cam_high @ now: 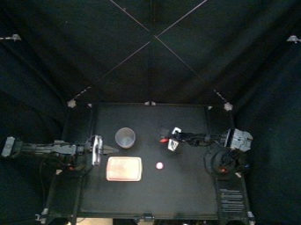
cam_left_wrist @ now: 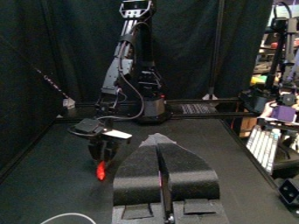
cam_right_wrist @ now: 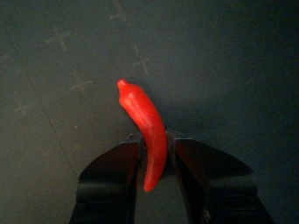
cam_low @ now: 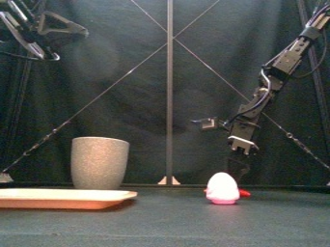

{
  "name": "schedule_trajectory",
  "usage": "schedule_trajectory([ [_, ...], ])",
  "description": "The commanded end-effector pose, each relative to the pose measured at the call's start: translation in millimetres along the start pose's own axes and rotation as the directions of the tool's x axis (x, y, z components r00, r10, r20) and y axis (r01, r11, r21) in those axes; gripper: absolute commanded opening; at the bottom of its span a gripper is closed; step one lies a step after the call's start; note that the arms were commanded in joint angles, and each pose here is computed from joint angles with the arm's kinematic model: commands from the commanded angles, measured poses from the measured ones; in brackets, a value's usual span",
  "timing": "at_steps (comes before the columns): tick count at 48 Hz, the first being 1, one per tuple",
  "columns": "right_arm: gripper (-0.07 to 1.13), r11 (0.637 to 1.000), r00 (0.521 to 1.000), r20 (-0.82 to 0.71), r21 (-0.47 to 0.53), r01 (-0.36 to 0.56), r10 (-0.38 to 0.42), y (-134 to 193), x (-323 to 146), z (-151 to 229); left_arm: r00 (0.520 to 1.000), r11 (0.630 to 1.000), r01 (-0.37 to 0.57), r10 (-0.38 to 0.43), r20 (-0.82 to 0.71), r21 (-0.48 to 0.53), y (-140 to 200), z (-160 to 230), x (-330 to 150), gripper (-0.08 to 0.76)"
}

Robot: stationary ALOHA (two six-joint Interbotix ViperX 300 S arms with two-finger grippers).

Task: Pick the red chile then place it on the pink plate
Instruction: Place red chile on the pink plate

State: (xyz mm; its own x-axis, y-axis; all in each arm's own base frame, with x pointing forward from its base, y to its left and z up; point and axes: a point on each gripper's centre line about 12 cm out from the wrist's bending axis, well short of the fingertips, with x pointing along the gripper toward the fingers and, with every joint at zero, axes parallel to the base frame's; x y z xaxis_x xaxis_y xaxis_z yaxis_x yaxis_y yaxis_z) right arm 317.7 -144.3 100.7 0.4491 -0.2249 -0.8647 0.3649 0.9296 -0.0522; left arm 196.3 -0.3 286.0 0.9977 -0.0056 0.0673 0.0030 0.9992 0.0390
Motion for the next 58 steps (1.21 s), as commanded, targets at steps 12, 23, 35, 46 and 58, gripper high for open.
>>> schedule_trajectory([
  [12, 0.56, 0.999, 0.994, 0.112, -0.037, -0.014, 0.018, 13, -21, 35, 1.0, 1.0, -0.002, 0.002, 0.015, 0.002, 0, 5, 2, -0.031],
  [23, 0.55, 0.994, 0.981, 0.176, -0.091, -0.067, 0.082, 49, -43, 60, 1.0, 1.0, -0.002, 0.002, 0.015, 0.002, 0, 5, 2, -0.031],
  [35, 0.55, 0.956, 0.919, 0.32, -0.249, -0.155, 0.232, 130, -79, 116, 1.0, 1.0, -0.002, 0.002, 0.015, 0.002, 0, 5, 2, -0.031],
  [46, 0.55, 0.913, 0.876, 0.362, -0.366, -0.179, 0.317, 196, -61, 156, 1.0, 1.0, -0.002, 0.002, 0.015, 0.002, 0, 5, 2, -0.031],
  [58, 0.57, 0.904, 0.879, 0.36, -0.396, -0.159, 0.312, 220, -15, 182, 1.0, 1.0, -0.002, 0.002, 0.017, 0.0, 1, 6, 1, -0.031],
])
